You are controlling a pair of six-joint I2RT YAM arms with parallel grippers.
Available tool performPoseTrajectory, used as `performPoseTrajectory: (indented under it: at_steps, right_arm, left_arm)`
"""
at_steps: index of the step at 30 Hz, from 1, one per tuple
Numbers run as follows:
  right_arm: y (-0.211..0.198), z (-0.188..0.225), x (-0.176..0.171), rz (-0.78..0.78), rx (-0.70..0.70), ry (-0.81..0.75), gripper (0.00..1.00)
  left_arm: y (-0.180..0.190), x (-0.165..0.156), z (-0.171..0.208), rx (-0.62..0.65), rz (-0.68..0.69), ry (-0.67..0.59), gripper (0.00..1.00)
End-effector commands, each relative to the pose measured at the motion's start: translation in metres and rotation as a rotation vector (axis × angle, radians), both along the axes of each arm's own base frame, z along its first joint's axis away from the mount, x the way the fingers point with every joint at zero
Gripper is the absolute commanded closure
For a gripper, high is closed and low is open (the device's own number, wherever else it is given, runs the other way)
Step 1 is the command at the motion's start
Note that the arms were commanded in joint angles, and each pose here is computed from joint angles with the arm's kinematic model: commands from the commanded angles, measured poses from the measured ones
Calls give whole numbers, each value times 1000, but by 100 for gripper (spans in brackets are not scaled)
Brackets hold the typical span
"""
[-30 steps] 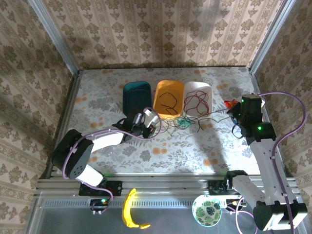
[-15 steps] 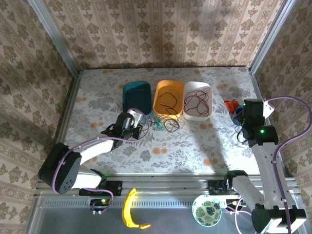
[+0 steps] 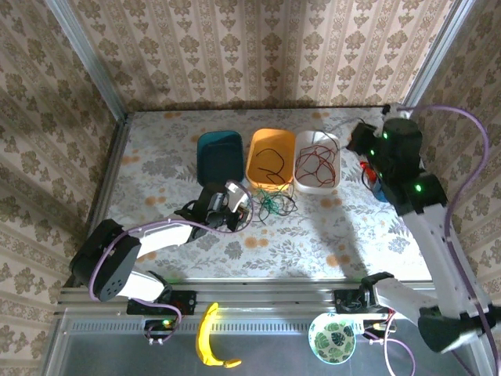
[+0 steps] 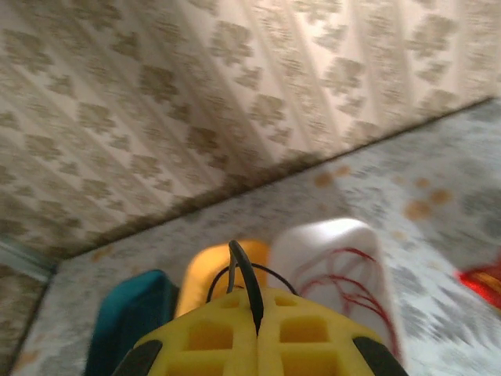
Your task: Untangle the cables
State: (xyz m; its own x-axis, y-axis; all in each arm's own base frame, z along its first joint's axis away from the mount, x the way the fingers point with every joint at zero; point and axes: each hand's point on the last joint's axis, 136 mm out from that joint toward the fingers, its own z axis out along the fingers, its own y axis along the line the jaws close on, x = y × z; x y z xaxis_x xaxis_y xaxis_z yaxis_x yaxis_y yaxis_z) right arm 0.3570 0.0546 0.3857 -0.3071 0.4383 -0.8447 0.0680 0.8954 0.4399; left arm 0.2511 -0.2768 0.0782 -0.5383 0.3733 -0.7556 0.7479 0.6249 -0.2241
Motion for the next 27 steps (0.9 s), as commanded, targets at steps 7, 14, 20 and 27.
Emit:
performPoseTrajectory:
  at_steps: [7,14,20,27]
  right_arm:
    - [123,-44,113,387,112,67,100]
    - [147,-131,154,384,31,260,100]
    - [143,-209,165,288,-96,427,100]
    - [137,-277,148,245,-196,650,96]
  left_arm:
    - [20,29,8,-15,179,-23,100]
    - [27,29,6,-8,212,-31,100]
    - [27,30,6,-5,220,-34,100]
    - [25,31,7,-2,210,-32,100]
